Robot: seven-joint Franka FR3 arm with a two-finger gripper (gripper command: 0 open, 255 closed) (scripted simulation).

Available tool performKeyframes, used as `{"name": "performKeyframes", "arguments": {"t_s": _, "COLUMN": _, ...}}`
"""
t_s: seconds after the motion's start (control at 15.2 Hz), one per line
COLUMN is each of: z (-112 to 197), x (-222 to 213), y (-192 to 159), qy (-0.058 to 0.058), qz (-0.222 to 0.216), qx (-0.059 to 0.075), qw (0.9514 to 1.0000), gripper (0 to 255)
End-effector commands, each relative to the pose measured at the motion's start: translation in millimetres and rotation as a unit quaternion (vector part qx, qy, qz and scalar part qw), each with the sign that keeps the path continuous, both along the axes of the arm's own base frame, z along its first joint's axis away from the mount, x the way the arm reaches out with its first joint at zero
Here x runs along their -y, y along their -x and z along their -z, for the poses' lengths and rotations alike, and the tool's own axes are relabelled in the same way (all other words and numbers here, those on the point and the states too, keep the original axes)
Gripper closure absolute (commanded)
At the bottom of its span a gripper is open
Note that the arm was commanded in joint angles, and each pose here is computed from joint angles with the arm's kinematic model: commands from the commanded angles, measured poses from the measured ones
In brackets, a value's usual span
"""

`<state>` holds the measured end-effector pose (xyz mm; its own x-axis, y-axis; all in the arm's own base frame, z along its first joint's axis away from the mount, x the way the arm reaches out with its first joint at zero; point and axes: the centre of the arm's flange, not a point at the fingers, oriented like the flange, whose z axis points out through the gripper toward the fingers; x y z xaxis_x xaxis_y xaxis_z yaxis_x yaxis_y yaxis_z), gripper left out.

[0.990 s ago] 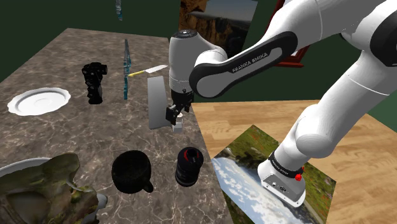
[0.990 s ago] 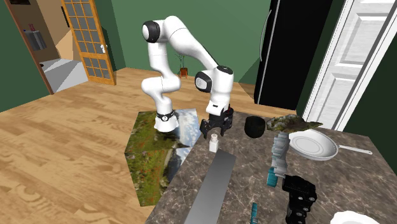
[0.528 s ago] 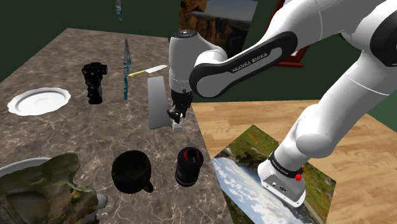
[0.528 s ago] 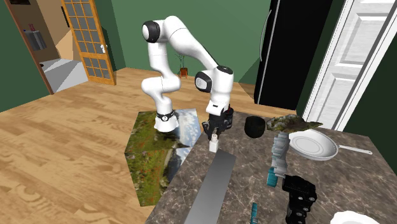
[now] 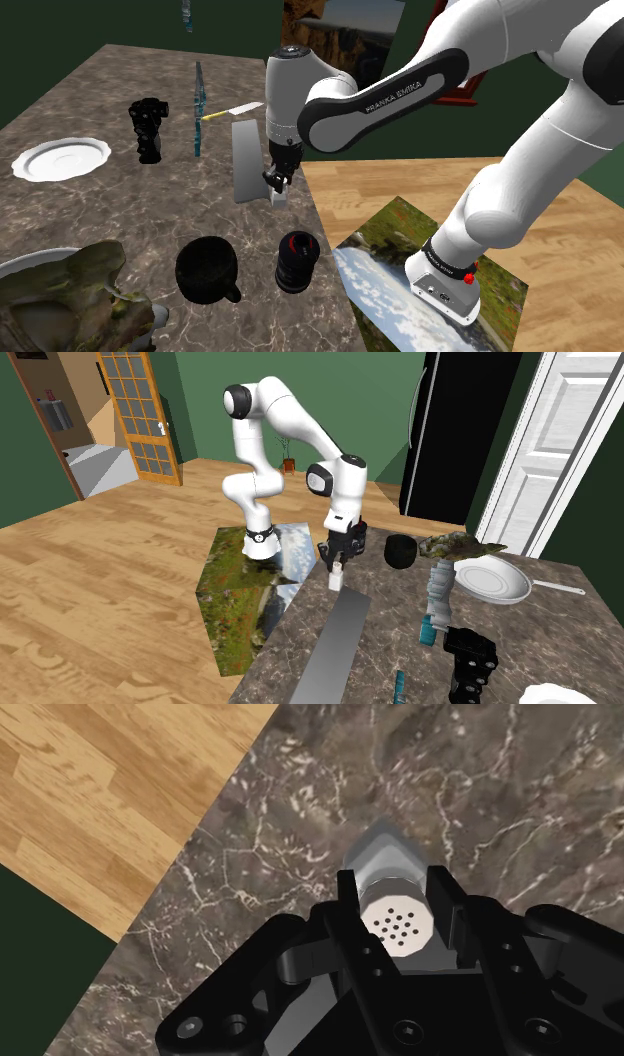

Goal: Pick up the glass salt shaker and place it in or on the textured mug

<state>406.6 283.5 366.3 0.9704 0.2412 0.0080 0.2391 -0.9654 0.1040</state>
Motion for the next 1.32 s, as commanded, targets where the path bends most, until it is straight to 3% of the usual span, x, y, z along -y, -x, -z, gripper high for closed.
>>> {"name": "performKeyframes", "arguments": {"t_s": 0.0, "z": -8, "x": 0, "y": 0, "qy": 0.0, "qz": 0.0, "qx": 0.0, "qw": 1.0, "gripper": 255}}
{"name": "performKeyframes", "arguments": {"t_s": 1.25, "z": -108, "x": 0, "y": 0, "qy": 0.0, "qz": 0.0, "qx": 0.0, "qw": 1.0, "gripper": 255}}
